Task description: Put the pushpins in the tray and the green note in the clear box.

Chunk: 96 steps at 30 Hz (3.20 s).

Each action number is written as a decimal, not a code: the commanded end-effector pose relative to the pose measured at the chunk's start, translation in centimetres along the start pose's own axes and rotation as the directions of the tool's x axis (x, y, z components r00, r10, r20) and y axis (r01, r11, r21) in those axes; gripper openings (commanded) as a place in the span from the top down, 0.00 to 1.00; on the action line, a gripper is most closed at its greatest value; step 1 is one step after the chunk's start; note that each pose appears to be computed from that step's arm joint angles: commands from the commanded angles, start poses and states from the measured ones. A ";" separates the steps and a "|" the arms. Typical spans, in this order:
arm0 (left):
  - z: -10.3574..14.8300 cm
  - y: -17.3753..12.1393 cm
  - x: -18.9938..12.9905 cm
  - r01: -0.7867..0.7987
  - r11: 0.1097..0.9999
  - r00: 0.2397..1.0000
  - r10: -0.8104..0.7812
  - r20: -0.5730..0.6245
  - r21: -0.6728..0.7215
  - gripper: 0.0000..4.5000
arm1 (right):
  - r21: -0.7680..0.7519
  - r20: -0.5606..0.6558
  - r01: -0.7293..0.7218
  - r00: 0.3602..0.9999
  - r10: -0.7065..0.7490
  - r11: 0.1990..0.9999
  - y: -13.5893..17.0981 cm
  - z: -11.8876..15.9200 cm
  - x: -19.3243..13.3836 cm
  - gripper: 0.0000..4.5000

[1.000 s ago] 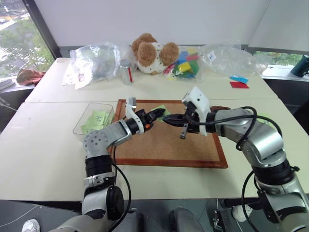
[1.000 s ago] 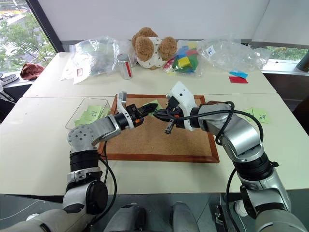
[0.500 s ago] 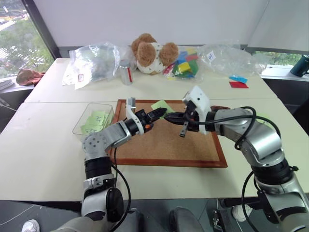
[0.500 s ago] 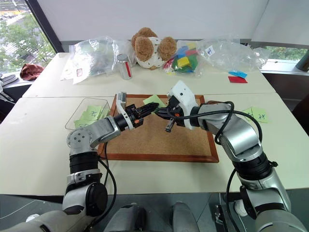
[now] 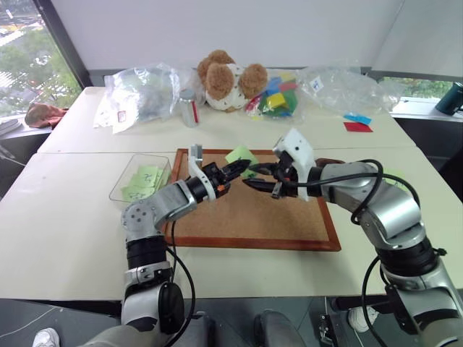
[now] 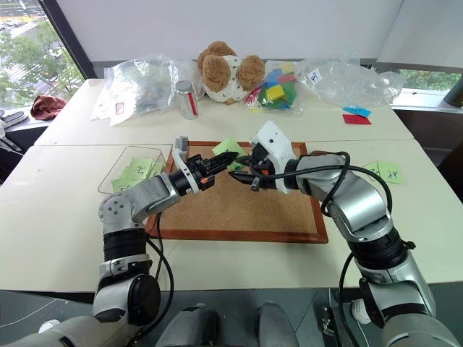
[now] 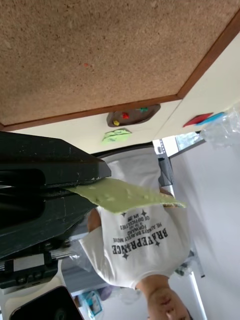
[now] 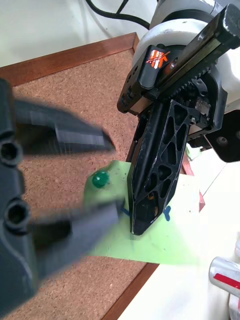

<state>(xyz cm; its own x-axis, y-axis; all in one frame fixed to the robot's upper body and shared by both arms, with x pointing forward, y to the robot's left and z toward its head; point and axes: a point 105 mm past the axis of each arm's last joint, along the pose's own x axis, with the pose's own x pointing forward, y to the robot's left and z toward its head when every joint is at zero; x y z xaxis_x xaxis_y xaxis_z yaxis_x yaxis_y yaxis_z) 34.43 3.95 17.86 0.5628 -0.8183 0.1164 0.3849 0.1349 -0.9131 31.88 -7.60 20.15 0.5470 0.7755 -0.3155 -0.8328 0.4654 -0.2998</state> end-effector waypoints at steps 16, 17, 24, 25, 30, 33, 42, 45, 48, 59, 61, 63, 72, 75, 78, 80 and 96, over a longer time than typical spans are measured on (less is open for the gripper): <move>0.7 -1.1 -0.2 0.048 0.999 0.998 -0.049 0.032 0.015 1.00 | 0.022 0.051 0.010 0.999 -0.011 1.000 -0.4 1.0 -0.6 0.35; 0.7 -1.1 -0.2 0.047 0.999 0.998 -0.048 0.031 0.015 1.00 | 0.023 0.051 0.010 0.999 -0.012 1.000 -0.4 1.0 -0.5 0.35; 0.9 -1.0 -0.2 0.041 0.999 0.999 -0.042 0.030 0.029 1.00 | 0.031 0.052 0.007 0.999 -0.009 0.999 -0.3 1.0 -0.6 0.98; 0.9 -1.0 -0.2 0.041 0.999 0.999 -0.042 0.028 0.031 1.00 | 0.031 0.054 0.007 0.999 -0.009 0.999 -0.3 1.0 -0.5 0.99; 0.7 -0.9 -0.3 0.038 0.999 0.999 -0.039 0.024 0.034 1.00 | 0.032 0.065 -0.003 0.998 0.001 0.999 -0.1 1.4 -0.5 0.99; 0.8 -0.9 -0.3 0.037 0.999 0.999 -0.038 0.024 0.035 1.00 | 0.032 0.065 -0.004 0.998 0.002 0.999 -0.1 1.5 -0.6 0.99; 1.3 -0.6 -0.6 0.030 0.999 0.999 -0.031 0.041 0.038 1.00 | 0.006 0.063 0.004 0.998 -0.004 1.000 -0.2 2.1 -1.4 0.99; 1.2 -0.6 -0.6 0.031 0.999 0.999 -0.033 0.039 0.038 1.00 | -0.004 0.077 0.011 0.997 -0.011 1.000 -0.4 2.6 -1.7 0.99; 1.1 -0.6 -0.5 0.040 0.999 0.998 -0.041 0.041 0.031 1.00 | -0.003 0.081 0.032 0.996 -0.031 0.999 -0.8 2.6 -1.4 0.99; 0.7 -0.6 -0.6 0.049 0.999 0.998 -0.049 0.032 0.013 1.00 | 0.010 0.084 0.006 0.996 -0.006 1.000 0.1 2.1 -0.3 0.69; 0.8 -0.6 -0.7 0.048 0.999 0.998 -0.049 0.033 0.012 1.00 | 0.009 0.084 0.006 0.996 -0.006 1.000 0.2 2.1 -0.1 0.46; 0.8 -0.6 -0.7 0.047 0.999 0.998 -0.048 0.033 0.012 1.00 | 0.007 0.085 0.004 0.996 -0.004 1.000 0.4 2.1 0.0 0.26; 0.8 -0.7 -0.6 0.048 0.999 0.998 -0.049 0.032 0.015 1.00 | 0.029 0.095 0.008 0.995 -0.011 1.000 0.3 1.7 0.9 0.26; 0.8 -0.7 -0.6 0.047 0.999 0.998 -0.048 0.033 0.017 1.00 | 0.036 0.099 0.011 0.995 -0.014 0.999 0.2 1.7 1.0 0.26; 0.8 -0.7 -0.7 0.045 0.999 0.998 -0.046 0.035 0.017 1.00 | 0.040 0.102 0.004 0.995 -0.008 0.999 0.3 1.7 1.0 0.38; 0.8 -0.7 -0.7 0.044 0.999 0.998 -0.045 0.037 0.017 1.00 | 0.041 0.101 0.003 0.995 -0.007 0.999 0.3 1.7 1.0 0.51; 1.1 -0.4 -1.0 0.030 0.999 0.998 -0.031 0.053 0.010 1.00 | 0.038 0.113 -0.009 0.994 0.004 0.999 0.7 2.4 0.5 1.00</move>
<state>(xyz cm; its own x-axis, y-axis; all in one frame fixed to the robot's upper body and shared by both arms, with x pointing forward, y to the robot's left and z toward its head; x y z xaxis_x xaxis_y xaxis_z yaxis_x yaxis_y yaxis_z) 34.73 5.21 17.50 0.5932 -0.7956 0.1233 0.3751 0.1377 -0.9167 31.94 -6.04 20.40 0.5342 0.8038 -0.2618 -0.8433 0.4851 -0.2312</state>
